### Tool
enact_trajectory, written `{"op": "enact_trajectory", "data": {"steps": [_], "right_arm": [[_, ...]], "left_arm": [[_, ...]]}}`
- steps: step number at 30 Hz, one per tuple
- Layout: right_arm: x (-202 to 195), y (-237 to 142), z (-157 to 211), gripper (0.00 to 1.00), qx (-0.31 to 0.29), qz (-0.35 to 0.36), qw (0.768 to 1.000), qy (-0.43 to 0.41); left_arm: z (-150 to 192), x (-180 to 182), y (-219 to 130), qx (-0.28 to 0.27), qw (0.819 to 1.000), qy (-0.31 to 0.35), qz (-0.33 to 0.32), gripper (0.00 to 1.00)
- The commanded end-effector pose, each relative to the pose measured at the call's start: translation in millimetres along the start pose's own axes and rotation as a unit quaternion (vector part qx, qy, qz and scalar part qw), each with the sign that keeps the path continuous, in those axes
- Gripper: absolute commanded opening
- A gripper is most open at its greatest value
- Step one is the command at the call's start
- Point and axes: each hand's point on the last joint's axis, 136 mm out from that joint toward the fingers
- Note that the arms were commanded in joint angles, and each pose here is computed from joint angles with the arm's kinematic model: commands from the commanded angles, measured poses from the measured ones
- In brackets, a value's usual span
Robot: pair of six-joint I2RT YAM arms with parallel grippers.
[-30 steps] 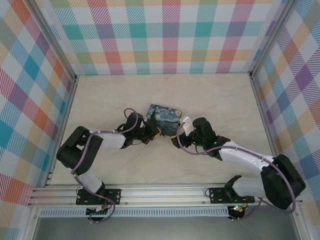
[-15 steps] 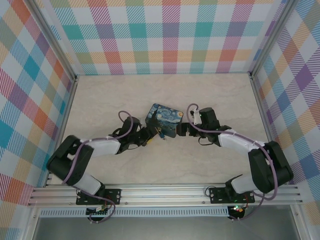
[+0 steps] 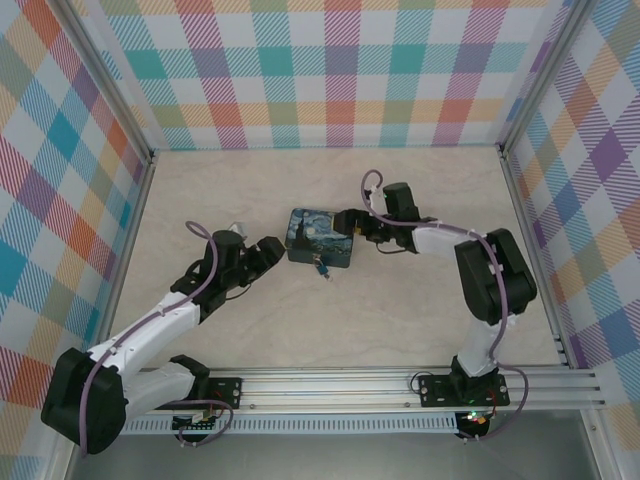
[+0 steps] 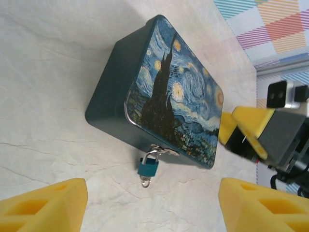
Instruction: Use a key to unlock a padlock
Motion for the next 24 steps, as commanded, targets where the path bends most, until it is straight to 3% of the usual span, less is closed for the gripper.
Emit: {"op": "enact_trajectory", "data": {"steps": [1,5,9,13,17,24], "right_arm": [[19.8,14.6,-26.1,0.98,-0.013,-0.068,0.996,-0.052],[23.8,30.0,-43.7,0.96,-0.029,-0.103,0.992,-0.065],[14.4,19.2,-60.9,0.97,-0.055,-0.048,0.993,-0.094],[8.0,-16.5,-65.7,1.00,-0.061,0.033,0.989,-0.134],[17.6,-51.4,-42.1,1.00,-0.051,0.058,0.986,-0.149],[43.3,-58.1,36.4,0.86,-0.022,-0.014,0.997,-0.077]], "left_arm": [[-3.2,19.9,-2.9,-0.004,0.999,0.011,-0.035,0.72],[-4.6,17.5,-2.0,0.003,1.000,0.002,-0.029,0.73],[-9.5,9.8,-1.4,0.006,1.000,-0.007,-0.018,0.75],[-15.2,-2.6,2.4,0.017,1.000,-0.010,-0.007,0.75],[-24.4,-20.2,8.9,0.023,1.000,-0.010,0.014,0.76],[-38.3,-52.3,35.2,0.047,0.998,0.008,0.043,0.76]]}}
Point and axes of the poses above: each hand's point on the last joint's axis, 136 mm out from that joint toward the fingers, its own y axis out along the fingers, its own x axis along the line the jaws close on, z = x × y, and after that the axes turned 12 degrees about -y, right-handed
